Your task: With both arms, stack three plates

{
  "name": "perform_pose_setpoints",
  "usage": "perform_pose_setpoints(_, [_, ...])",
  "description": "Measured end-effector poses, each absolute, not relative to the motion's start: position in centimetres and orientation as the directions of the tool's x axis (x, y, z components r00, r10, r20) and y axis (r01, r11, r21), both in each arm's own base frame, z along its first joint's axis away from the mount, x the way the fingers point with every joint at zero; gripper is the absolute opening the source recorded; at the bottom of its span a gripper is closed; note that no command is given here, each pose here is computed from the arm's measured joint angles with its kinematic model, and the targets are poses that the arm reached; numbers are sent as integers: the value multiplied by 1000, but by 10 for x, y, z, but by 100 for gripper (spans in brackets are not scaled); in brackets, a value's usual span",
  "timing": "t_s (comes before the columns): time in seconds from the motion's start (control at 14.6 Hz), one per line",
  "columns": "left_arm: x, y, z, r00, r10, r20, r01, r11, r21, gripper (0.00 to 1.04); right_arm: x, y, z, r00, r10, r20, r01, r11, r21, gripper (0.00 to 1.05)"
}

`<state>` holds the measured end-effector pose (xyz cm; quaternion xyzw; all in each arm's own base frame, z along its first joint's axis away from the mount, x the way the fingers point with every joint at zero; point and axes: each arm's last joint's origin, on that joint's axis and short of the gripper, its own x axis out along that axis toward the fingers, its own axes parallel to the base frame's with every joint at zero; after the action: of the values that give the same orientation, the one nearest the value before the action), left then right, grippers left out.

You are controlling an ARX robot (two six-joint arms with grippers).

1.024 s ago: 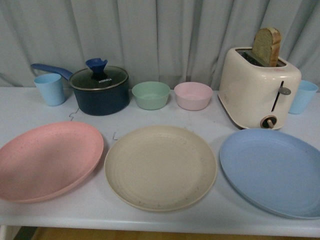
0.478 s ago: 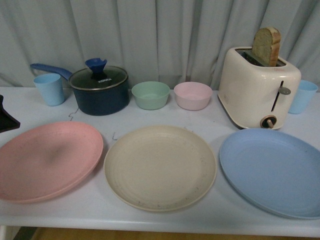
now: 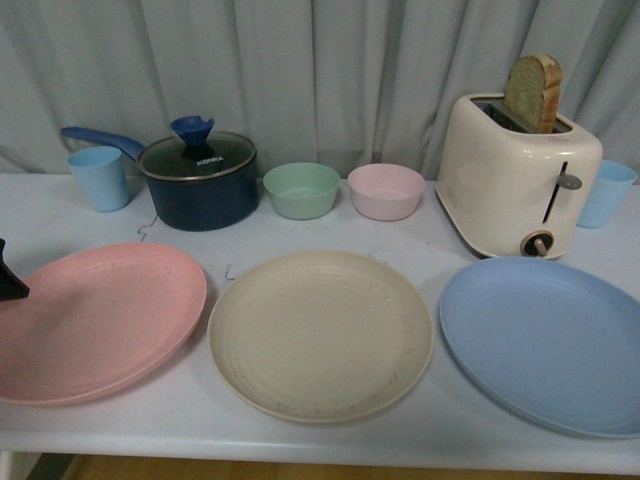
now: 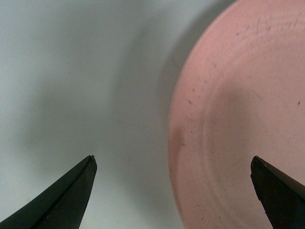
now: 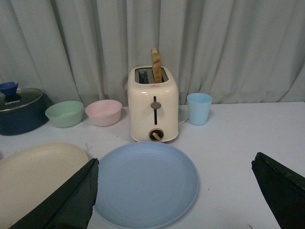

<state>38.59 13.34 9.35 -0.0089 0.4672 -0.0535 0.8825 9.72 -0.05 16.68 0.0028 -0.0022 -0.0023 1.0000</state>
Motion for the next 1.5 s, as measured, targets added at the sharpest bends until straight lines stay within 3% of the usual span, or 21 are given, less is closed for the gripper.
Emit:
perform_pose_setpoints(0.2, [386, 135, 73, 528, -85, -845, 98, 994, -38, 96, 97, 0, 167, 1000, -5, 4, 5, 1000, 6, 98])
perform_pose_setpoints(0.68, [385, 140, 64, 525, -88, -846, 88, 995, -49, 20, 97, 0, 167, 1000, -5, 4, 5, 1000, 6, 98])
perform_pose_setpoints(0.82, [382, 144, 71, 544, -102, -833, 65, 995, -80, 6, 97, 0, 167, 1000, -5, 4, 5, 1000, 6, 98])
perform_pose_setpoints(1.23, [361, 136, 131, 609, 20, -793, -4, 1000, 22, 3, 97, 0, 167, 1000, -5, 5, 5, 1000, 6, 98])
perform_pose_setpoints(1.5, [342, 90, 192, 696, 24, -717, 67, 993, 98, 3, 97, 0, 167, 1000, -5, 4, 5, 1000, 6, 98])
